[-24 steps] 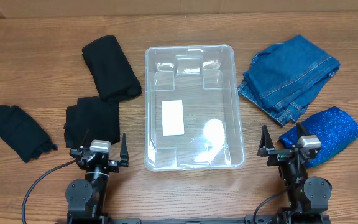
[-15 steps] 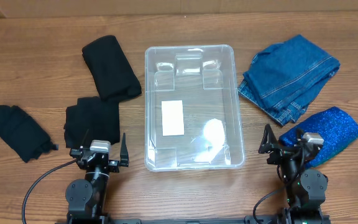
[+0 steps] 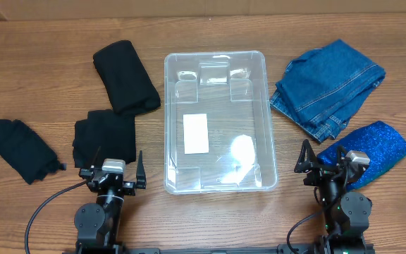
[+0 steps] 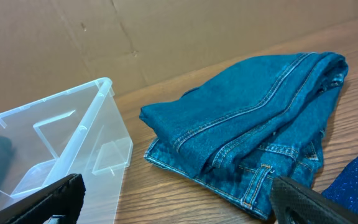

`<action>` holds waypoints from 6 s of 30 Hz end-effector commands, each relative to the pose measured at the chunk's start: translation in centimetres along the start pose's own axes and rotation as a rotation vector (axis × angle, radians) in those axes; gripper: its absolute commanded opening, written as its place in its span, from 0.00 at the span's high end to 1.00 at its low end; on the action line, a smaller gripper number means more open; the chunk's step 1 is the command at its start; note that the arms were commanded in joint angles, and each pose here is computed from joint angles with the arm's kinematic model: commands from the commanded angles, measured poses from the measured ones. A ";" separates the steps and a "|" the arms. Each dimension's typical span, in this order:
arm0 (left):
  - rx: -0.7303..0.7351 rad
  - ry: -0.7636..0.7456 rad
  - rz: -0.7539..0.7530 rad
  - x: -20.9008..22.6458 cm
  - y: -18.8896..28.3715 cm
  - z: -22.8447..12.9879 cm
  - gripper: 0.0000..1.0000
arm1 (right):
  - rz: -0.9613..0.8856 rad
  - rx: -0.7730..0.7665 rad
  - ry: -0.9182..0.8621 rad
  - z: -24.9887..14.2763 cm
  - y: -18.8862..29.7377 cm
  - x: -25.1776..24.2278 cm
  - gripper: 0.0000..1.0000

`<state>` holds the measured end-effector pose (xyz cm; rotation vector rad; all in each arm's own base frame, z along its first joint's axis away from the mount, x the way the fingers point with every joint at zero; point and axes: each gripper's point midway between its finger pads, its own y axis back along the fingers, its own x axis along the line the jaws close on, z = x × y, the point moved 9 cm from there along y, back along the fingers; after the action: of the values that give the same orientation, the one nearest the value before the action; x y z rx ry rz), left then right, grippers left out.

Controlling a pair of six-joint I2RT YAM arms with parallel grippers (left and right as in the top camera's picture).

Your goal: Pack container

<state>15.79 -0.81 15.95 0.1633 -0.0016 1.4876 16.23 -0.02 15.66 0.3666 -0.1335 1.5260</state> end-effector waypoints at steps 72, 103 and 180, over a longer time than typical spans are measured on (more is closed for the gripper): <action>0.605 0.191 -0.005 2.3 -4.3 19.4 0.00 | -0.421 0.750 0.021 19.8 -14.8 0.8 0.00; 0.643 0.192 -0.005 2.2 -4.3 18.8 0.00 | -0.204 1.044 -0.350 6.2 -22.9 -17.4 0.00; 0.672 0.197 -0.017 2.1 -4.4 18.4 0.00 | -0.265 1.084 -0.581 -8.9 -26.9 -12.7 0.79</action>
<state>22.03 -0.84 33.18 0.5552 0.6952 1.4612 44.33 -12.64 7.11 1.3960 0.1368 1.2357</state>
